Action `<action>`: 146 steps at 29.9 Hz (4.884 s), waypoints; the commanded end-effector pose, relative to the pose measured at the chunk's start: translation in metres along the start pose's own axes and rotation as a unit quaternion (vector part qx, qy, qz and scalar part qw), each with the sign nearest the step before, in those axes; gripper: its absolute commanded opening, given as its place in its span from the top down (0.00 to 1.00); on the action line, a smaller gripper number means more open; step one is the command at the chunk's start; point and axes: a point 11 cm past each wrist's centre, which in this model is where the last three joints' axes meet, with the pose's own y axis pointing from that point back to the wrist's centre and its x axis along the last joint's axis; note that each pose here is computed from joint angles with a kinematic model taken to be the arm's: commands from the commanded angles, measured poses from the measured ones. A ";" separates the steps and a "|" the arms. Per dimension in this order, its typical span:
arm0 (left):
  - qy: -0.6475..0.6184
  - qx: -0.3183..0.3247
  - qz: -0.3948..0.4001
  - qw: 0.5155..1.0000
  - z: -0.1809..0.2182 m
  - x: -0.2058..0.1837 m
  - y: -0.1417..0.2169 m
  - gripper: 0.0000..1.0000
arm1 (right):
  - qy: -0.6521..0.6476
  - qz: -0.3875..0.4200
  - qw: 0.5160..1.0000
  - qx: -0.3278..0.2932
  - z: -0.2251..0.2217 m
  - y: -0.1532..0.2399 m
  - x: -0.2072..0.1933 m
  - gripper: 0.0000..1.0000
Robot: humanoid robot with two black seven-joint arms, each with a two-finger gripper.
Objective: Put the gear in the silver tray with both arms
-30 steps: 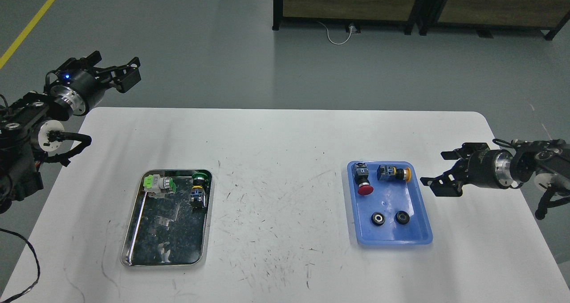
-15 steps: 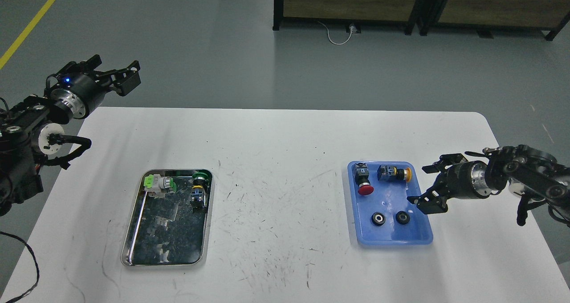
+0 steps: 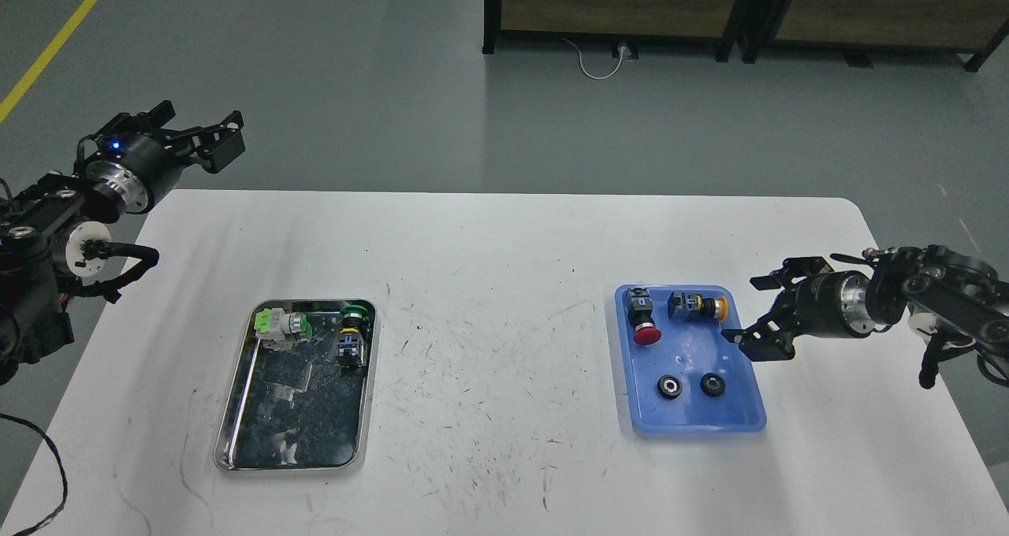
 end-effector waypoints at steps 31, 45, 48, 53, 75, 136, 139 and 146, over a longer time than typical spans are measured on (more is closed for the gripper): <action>-0.005 0.002 0.011 1.000 0.000 0.007 0.002 0.01 | -0.121 0.146 0.972 0.142 -0.110 0.014 0.058 0.02; -0.005 0.003 0.014 1.000 0.000 0.008 0.003 0.01 | -0.167 0.133 0.954 0.211 -0.183 -0.025 0.031 0.02; -0.005 0.001 0.014 1.000 0.001 0.008 0.002 0.01 | -0.170 0.086 0.958 0.216 -0.183 -0.028 0.019 0.12; -0.004 0.002 0.012 1.000 0.000 0.008 0.002 0.01 | -0.122 0.018 0.975 0.182 -0.155 -0.025 -0.008 0.11; -0.002 0.015 0.018 1.000 -0.015 0.019 0.012 0.01 | 0.051 -0.104 0.990 -0.079 -0.004 -0.002 -0.052 0.04; -0.008 0.017 0.036 0.999 -0.019 0.039 0.022 0.01 | 0.081 -0.124 0.983 -0.110 0.018 -0.032 -0.077 0.55; -0.008 0.017 0.036 0.999 -0.019 0.039 0.022 0.01 | 0.082 -0.125 0.983 -0.110 0.018 -0.032 -0.077 0.60; -0.008 0.018 0.038 0.999 -0.019 0.040 0.022 0.01 | 0.082 -0.124 0.983 -0.111 0.018 -0.032 -0.077 0.73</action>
